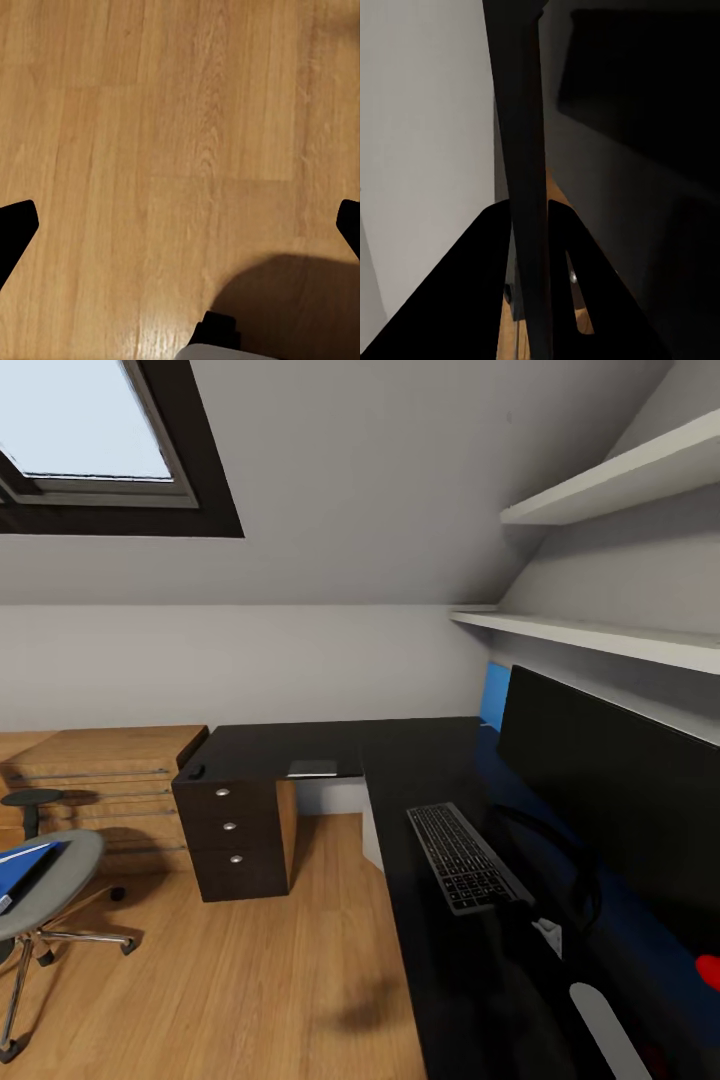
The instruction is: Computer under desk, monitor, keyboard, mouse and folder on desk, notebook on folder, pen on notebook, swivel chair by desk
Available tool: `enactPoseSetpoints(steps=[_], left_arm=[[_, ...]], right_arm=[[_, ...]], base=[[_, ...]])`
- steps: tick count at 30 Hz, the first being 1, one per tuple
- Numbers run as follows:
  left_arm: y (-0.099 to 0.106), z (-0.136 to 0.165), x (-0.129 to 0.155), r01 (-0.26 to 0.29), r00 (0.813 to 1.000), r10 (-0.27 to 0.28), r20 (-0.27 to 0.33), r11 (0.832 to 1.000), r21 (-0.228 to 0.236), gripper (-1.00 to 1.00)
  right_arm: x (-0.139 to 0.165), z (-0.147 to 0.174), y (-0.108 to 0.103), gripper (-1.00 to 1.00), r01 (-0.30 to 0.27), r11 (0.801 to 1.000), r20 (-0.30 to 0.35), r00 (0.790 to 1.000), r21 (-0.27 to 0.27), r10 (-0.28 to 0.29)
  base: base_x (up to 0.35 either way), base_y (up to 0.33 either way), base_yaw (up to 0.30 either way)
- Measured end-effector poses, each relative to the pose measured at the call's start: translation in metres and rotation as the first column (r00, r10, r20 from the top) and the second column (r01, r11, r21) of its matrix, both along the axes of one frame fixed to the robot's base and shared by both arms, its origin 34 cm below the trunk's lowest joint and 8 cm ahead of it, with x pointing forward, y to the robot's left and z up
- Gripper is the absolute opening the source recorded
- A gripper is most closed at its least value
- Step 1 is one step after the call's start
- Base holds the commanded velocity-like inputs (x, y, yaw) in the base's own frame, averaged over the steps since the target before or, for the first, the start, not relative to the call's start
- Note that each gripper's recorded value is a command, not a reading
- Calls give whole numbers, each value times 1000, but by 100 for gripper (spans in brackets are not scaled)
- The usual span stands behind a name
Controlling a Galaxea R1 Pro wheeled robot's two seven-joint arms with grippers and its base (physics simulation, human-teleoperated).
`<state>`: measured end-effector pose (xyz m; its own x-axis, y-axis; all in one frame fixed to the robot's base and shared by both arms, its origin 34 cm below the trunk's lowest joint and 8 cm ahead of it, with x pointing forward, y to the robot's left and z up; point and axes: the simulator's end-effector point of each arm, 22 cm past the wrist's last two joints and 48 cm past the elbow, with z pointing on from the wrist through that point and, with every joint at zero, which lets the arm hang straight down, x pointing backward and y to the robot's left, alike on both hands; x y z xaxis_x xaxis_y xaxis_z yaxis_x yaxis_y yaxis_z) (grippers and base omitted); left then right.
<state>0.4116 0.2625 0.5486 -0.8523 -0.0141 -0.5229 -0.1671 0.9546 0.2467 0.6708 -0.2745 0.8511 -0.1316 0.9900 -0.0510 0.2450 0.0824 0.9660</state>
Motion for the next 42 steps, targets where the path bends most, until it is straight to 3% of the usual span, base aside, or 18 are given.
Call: enactPoseSetpoints(steps=[4,5,31,42], left_arm=[[0,0,0,0,1000,0,0,1000,0,100],[0,0,0,0,1000,0,0,1000,0,100],[-2,0,1,2,1000,-2,1,1000,-4,100],[-2,-1,1,2,1000,-2,0,1000,-7,100]], right_arm=[[0,0,0,-100,0,1000,-2,1000,1,0],[0,0,0,100,0,1000,-2,1000,1,0],[0,1,2,100,-4,1000,3,1000,2,4],[0,0,2,100,-5,1000,1,1000,0,5]], base=[[0,0,0],[0,0,0],[-40,-29,0],[-308,0,0]])
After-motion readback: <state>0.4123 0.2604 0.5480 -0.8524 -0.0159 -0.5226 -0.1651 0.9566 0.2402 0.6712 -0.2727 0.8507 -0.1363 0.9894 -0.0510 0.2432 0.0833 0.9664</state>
